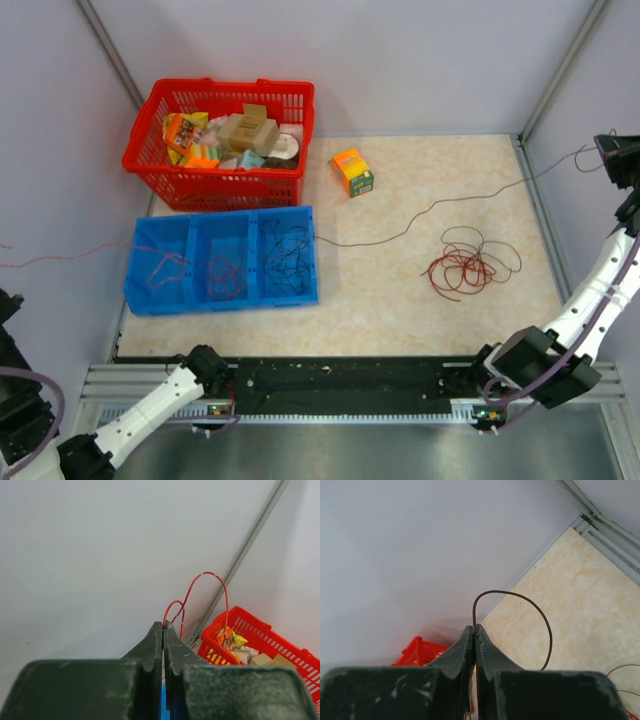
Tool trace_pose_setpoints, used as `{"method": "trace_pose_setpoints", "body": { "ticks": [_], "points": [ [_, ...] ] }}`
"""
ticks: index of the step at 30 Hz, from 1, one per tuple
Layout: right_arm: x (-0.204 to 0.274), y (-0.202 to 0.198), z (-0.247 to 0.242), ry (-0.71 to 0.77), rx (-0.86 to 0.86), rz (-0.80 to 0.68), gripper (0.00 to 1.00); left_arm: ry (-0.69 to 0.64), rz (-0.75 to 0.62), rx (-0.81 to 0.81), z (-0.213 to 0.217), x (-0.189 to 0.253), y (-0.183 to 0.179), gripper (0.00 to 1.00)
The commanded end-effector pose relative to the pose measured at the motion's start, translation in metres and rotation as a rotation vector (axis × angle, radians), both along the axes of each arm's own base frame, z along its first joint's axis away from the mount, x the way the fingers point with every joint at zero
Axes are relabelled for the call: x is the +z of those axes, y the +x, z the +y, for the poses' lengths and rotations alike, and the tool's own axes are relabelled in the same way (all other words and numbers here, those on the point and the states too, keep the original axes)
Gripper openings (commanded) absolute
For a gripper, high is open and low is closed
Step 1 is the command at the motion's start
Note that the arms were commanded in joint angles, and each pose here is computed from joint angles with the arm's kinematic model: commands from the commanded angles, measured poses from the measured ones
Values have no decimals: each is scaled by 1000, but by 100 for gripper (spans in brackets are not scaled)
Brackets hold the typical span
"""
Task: Untangle the cables
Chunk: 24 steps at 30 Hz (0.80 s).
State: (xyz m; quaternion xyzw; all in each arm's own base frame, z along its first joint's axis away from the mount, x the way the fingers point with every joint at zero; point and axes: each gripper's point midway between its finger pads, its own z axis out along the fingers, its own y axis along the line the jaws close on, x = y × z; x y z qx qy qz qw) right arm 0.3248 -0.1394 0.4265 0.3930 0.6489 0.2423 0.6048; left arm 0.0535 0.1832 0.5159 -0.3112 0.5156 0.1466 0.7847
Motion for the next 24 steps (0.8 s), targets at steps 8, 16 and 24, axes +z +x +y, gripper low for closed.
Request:
{"method": "trace_pose_setpoints", "body": {
  "ticks": [8,16,24],
  "points": [
    [60,60,24,-156,102,-107,0,20,88,-68,44,6,-14,0],
    [57,49,115,-210,307,-130,0,98,190,-464,-70,-26,65,0],
    [0,9,214,-244,556,-107,0,330,465,-627,-215,-69,150,0]
  ]
}}
